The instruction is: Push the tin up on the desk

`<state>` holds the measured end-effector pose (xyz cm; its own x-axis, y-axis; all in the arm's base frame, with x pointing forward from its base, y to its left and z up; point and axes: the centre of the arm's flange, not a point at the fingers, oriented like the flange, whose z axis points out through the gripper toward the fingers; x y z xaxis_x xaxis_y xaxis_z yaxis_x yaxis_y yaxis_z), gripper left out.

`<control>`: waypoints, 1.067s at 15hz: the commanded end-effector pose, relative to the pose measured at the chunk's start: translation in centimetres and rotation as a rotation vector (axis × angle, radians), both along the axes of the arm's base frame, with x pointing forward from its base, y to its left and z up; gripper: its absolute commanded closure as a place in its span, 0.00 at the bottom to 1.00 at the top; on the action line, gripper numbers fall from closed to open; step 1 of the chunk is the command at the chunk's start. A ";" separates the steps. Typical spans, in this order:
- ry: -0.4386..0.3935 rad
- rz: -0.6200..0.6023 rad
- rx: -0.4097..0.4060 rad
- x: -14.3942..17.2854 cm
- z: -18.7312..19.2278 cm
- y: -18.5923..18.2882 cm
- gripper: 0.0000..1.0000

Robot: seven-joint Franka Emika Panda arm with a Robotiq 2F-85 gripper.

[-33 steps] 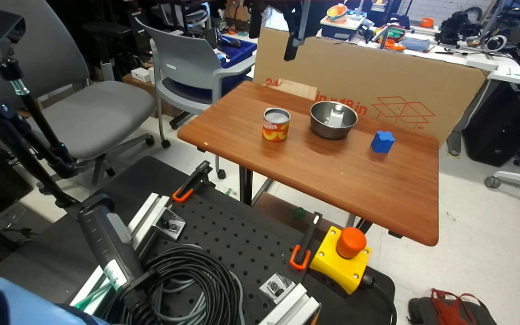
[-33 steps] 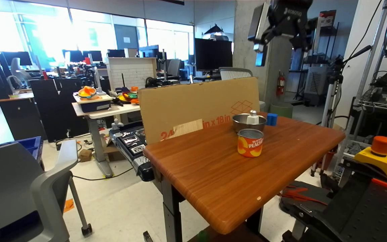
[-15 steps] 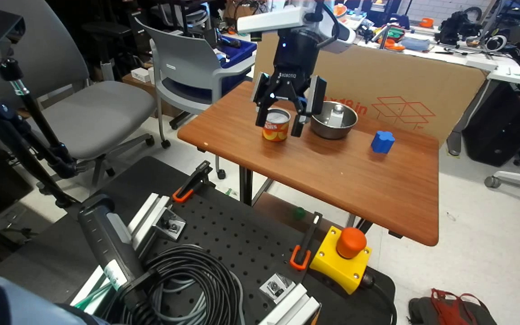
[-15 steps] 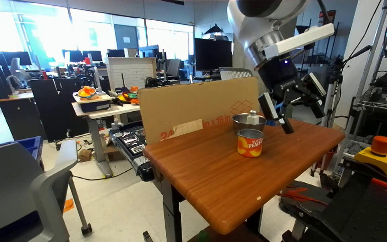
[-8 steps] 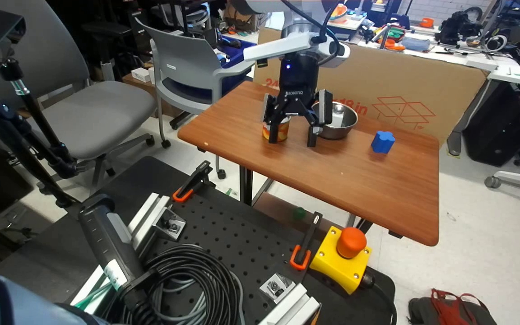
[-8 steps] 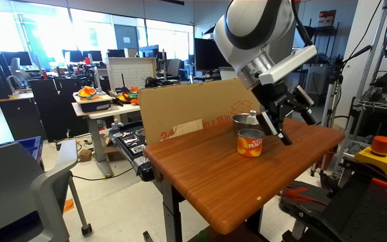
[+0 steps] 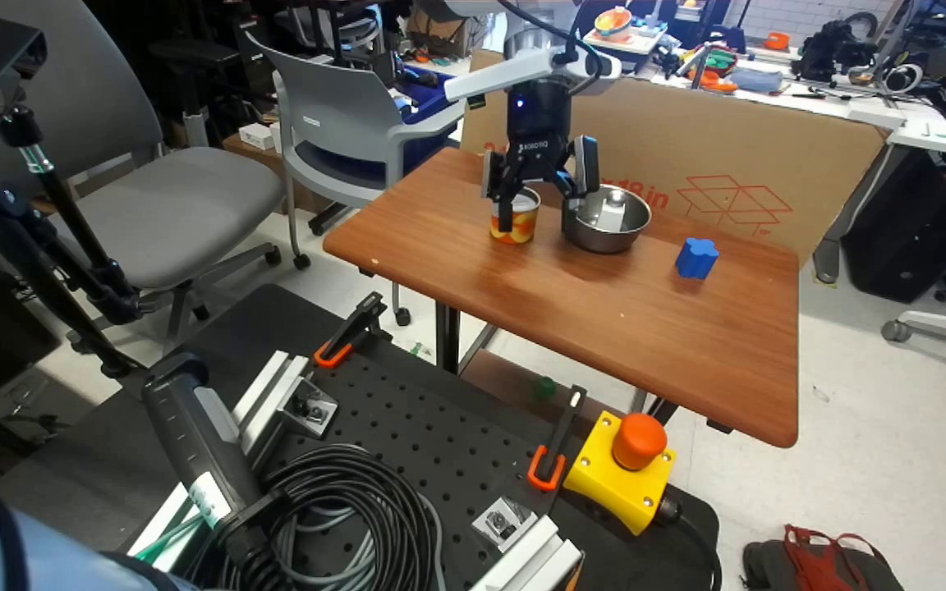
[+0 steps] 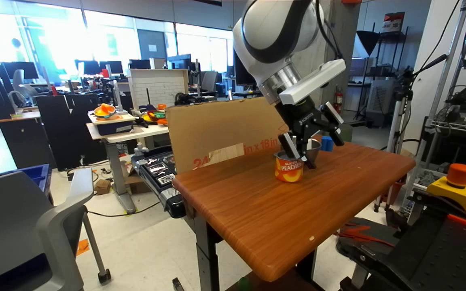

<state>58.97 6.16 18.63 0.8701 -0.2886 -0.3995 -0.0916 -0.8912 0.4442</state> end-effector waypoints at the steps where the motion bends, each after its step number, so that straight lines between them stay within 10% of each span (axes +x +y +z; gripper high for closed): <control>1: -0.047 -0.013 -0.028 4.9 0.3 1.8 0.00; 10: -0.191 -0.023 -0.134 9.3 1.9 4.3 0.00; 16: -0.192 0.050 -0.073 6.4 4.5 5.0 0.00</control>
<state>67.46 10.68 21.14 0.9292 -0.3197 -0.1856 -0.1923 -0.8469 0.4958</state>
